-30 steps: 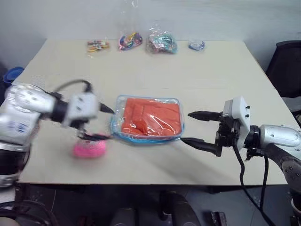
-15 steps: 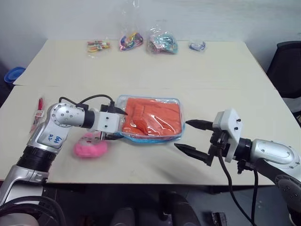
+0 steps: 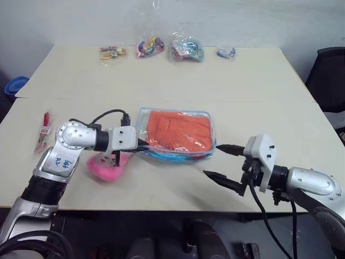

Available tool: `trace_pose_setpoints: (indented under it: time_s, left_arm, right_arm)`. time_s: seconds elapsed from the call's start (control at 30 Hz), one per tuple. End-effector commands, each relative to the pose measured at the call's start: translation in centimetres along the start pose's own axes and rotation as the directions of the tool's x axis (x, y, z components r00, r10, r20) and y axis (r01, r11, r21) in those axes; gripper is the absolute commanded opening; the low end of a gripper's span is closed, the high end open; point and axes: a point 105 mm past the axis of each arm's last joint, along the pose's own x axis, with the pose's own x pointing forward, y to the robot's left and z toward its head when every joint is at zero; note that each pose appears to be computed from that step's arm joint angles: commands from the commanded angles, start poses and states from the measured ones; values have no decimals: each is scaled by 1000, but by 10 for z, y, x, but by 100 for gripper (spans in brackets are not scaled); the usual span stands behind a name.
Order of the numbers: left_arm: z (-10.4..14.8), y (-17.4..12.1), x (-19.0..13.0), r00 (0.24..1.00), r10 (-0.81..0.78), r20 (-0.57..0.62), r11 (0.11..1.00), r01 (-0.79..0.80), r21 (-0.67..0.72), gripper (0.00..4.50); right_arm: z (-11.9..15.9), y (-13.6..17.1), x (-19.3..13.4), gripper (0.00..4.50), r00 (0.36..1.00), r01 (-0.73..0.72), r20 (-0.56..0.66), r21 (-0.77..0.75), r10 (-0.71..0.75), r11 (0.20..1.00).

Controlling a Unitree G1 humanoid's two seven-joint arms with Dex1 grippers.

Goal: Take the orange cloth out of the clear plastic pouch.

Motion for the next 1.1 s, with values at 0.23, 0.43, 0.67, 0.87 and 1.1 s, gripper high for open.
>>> trace_pose_setpoints:
  time_s: [0.23, 0.43, 0.67, 0.87, 1.1]
  left_arm:
    - [29, -1, 17, 978, 188, 96, 942, -151, -300, 0]
    - [31, -11, 25, 982, 163, 97, 953, -131, -274, 0]
    - [32, -13, 24, 983, 158, 92, 961, -132, -242, 0]
    - [35, -11, 22, 981, 166, 100, 962, -139, -233, 0]
    - [36, -10, 20, 981, 167, 102, 966, -142, -218, 0]
  right_arm:
    - [-21, -1, 18, 219, 998, -7, -69, -248, -10, 969]
    - [-28, -26, 49, 66, 994, 66, -55, -390, -95, 918]
    - [-27, -37, 70, 102, 992, 67, -57, -513, -112, 856]
    - [-35, -46, 75, 186, 986, 57, -90, -595, -137, 802]
    - [-40, -44, 74, 186, 986, -9, -128, -679, -106, 734]
